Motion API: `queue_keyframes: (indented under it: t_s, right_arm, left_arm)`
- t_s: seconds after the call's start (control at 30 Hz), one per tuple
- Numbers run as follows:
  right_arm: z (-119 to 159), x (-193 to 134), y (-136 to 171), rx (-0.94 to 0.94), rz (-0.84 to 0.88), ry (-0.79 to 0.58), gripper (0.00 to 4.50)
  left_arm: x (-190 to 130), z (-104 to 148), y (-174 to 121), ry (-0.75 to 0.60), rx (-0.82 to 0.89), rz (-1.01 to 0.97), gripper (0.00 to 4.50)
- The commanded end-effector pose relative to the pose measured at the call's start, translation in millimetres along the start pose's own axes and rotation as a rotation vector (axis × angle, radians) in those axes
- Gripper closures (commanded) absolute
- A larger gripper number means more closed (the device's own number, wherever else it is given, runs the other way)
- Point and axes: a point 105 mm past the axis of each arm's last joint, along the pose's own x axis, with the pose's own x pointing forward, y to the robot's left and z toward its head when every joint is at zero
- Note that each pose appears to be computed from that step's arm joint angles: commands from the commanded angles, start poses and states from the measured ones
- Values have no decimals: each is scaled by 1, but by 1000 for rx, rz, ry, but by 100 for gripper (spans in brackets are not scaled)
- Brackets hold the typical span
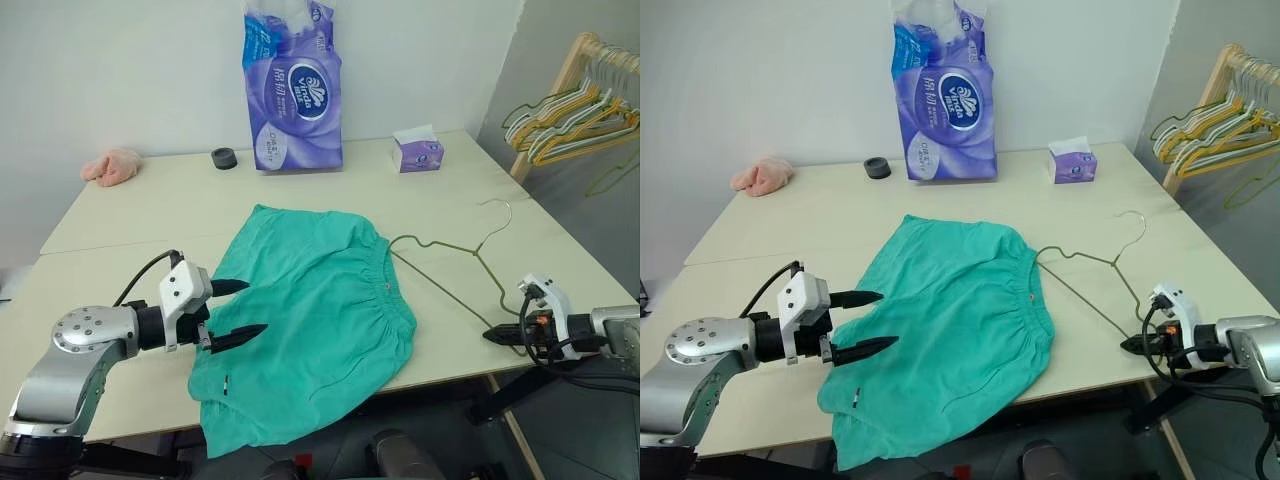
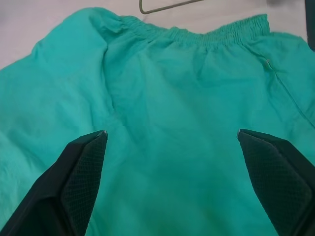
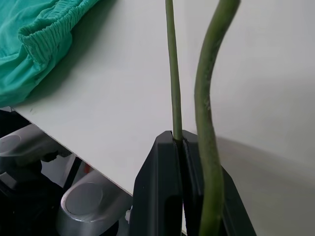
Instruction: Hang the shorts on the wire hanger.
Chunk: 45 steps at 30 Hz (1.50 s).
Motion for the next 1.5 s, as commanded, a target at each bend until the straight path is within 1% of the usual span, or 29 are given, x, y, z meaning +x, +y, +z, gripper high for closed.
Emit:
queue_keyframes:
  t_s: [0.03,0.23,0.43,0.57,0.63,0.8,0.93,1.03,1.2,1.5]
  right_arm:
    - [10,0,5,-13,10,-20,450]
    - [9,5,10,76,58,-1,450]
    - [13,6,19,114,106,17,450]
    - [14,4,17,143,99,24,450]
    - [15,-2,11,177,87,3,450]
    - [10,-8,3,207,67,4,450]
    - [6,-10,3,207,66,25,450]
    - [9,-8,9,186,92,27,450]
    - [14,-8,15,169,117,20,450]
    - [15,4,13,157,111,42,450]
  left_arm:
    - [0,9,-3,4,80,-13,3]
    - [2,5,-11,23,112,-31,3]
    - [3,3,-13,26,116,-33,3]
    - [3,1,-13,39,128,-37,3]
    - [3,0,-14,36,125,-36,3]
    - [4,2,-16,30,119,-45,3]
    - [9,8,-17,17,126,-62,3]
    - [10,10,-18,14,128,-65,3]
    - [10,9,-18,18,129,-64,3]
    - [11,7,-21,21,126,-66,3]
